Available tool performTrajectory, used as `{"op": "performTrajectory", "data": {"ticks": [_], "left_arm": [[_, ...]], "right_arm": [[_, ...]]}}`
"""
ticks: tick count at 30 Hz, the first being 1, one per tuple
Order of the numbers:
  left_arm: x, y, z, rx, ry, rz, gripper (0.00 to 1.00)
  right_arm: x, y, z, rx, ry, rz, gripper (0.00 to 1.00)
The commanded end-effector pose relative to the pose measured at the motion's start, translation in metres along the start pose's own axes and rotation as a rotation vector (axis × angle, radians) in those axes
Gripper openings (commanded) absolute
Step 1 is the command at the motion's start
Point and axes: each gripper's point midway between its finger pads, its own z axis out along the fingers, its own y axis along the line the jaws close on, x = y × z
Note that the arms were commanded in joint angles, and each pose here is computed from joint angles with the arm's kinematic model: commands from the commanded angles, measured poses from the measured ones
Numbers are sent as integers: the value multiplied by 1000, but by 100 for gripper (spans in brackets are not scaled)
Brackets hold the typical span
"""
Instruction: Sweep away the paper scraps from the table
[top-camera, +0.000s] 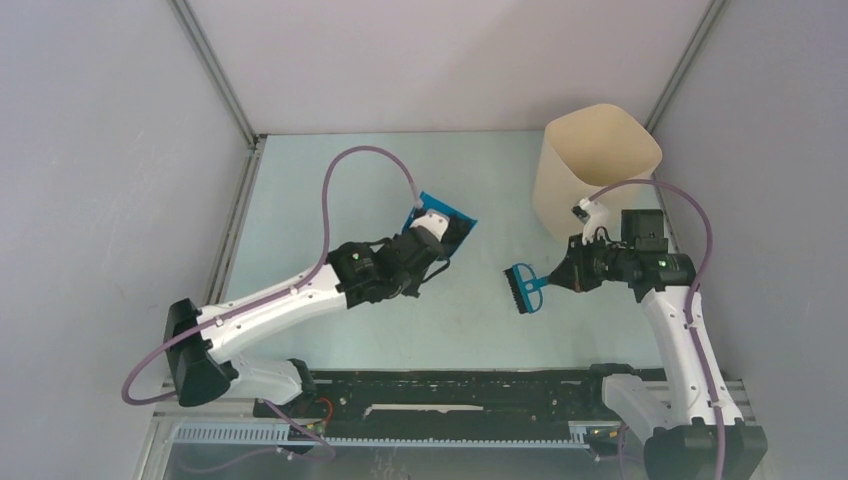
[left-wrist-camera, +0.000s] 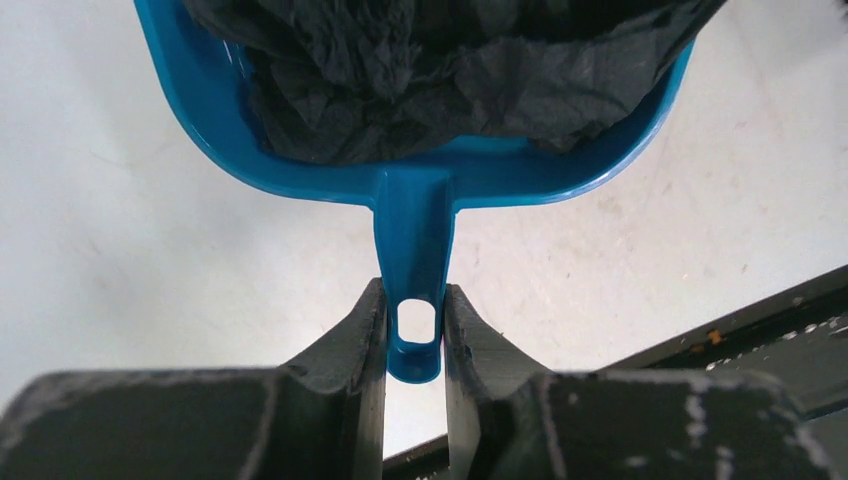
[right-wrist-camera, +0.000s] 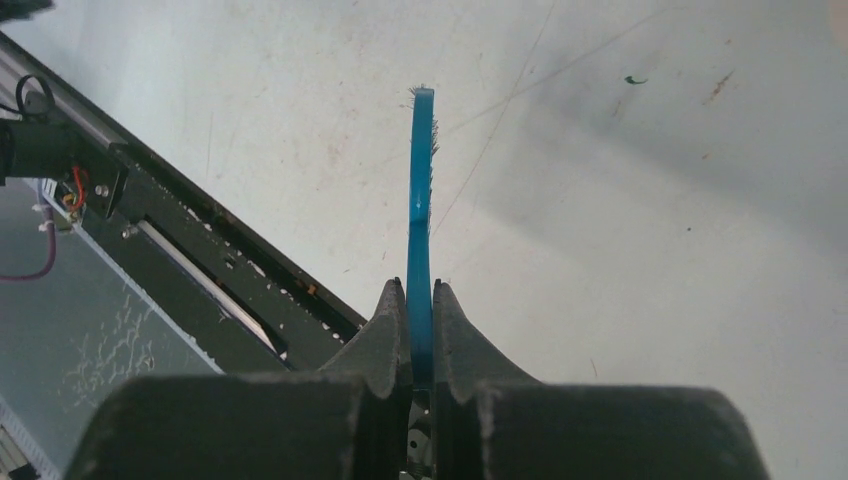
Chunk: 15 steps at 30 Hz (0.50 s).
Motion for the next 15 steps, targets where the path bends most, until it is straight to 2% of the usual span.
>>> {"op": "performTrajectory", "data": {"ticks": [1,7,15], "left_arm": [[-50,10,-16,-30,-70,61,0],[-101,9,-13,-45,-96,98,0],[-161,-9,12,-48,-144,67,0]], "right_arm": [[-5,-3,0,-9,-61,-16,0],[-5,1,5,-68,-48,10,0],[-3,-3,10,-108,-13,51,0]]}}
